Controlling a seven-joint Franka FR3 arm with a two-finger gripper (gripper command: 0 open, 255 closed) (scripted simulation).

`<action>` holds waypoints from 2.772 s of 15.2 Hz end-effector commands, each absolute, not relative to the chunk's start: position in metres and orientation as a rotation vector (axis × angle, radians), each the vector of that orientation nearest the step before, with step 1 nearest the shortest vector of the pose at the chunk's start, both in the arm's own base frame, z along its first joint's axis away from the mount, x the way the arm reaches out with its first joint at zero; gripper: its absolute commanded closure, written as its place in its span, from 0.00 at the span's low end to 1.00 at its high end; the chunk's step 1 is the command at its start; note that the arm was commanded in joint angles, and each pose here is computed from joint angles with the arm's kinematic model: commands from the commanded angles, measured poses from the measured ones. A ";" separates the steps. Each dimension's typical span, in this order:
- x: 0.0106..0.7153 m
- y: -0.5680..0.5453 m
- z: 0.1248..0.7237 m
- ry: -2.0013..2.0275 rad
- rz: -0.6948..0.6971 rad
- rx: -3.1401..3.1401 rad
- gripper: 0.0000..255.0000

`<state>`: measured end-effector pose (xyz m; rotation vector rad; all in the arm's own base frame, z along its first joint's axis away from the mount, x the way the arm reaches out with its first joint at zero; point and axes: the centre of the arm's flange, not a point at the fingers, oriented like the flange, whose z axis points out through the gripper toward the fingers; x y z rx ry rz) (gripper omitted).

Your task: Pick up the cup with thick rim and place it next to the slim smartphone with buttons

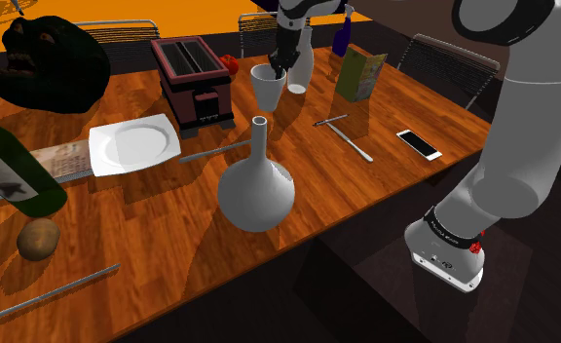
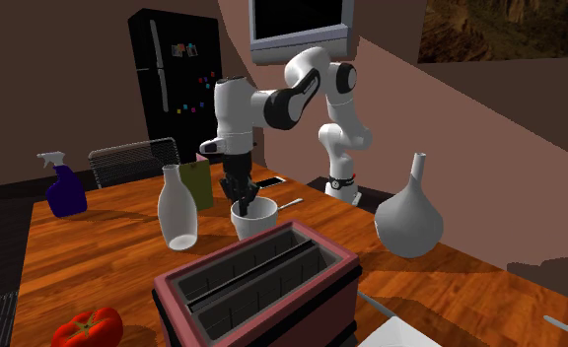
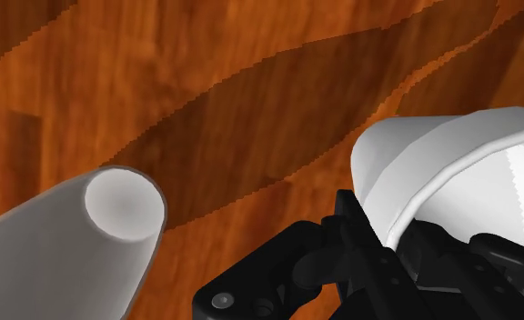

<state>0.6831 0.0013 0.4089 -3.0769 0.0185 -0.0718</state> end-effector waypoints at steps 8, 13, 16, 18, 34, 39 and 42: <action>0.684 0.002 0.457 0.018 -0.072 -3.077 1.00; 0.684 0.002 0.483 0.018 -0.072 -3.077 1.00; 0.684 0.002 0.499 0.018 -0.072 -3.077 1.00; 0.684 0.002 0.510 0.018 -0.072 -3.077 1.00; 0.648 -0.015 0.574 0.018 -0.072 -3.077 1.00; 0.589 -0.043 0.574 0.018 -0.072 -3.077 1.00; 0.553 -0.060 0.575 0.018 -0.072 -3.077 1.00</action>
